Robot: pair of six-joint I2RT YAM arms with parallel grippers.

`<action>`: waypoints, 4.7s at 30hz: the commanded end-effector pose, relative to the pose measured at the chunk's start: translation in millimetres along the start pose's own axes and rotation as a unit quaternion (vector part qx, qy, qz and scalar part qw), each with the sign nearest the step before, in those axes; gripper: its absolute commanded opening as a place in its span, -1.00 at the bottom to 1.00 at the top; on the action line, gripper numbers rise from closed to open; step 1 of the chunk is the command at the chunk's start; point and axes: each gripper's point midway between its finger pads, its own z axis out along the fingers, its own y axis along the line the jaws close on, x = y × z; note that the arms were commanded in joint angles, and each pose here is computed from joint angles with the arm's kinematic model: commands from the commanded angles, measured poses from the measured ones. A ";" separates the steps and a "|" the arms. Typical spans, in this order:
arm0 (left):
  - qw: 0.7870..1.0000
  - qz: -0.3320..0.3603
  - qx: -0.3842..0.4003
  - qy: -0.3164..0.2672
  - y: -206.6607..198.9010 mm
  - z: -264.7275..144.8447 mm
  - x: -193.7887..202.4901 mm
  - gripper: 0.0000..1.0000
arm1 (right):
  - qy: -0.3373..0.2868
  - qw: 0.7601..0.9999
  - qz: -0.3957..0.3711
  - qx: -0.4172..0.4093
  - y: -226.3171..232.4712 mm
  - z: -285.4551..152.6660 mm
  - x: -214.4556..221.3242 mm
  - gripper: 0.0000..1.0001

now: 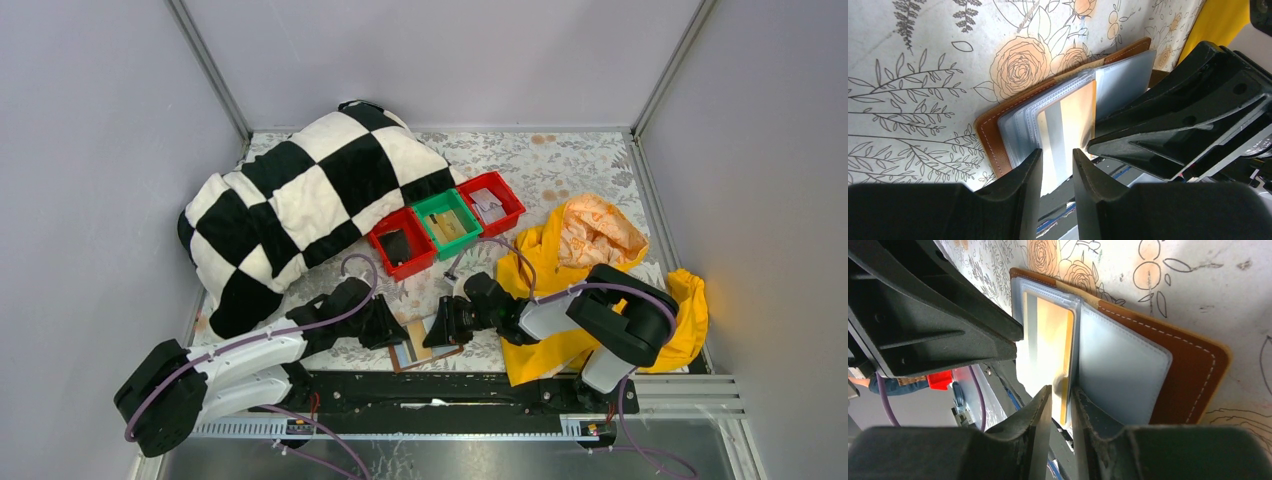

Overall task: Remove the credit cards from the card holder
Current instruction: Remove the credit card from the card holder.

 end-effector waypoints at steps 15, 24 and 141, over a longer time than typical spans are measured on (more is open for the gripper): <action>1.000 -0.001 -0.026 0.004 16.1 4.8 3.9 -0.38 | -0.052 0.997 0.038 -0.046 11.8 -4.7 -20.7 -0.28; 0.999 0.001 -0.038 0.005 19.9 5.3 3.5 -0.39 | -0.072 0.995 0.060 -0.041 3.0 -6.5 -26.5 -0.62; 0.996 0.082 -0.036 0.023 0.8 26.0 5.6 -0.30 | -0.112 0.991 0.069 0.027 -33.3 -29.1 -38.3 -0.59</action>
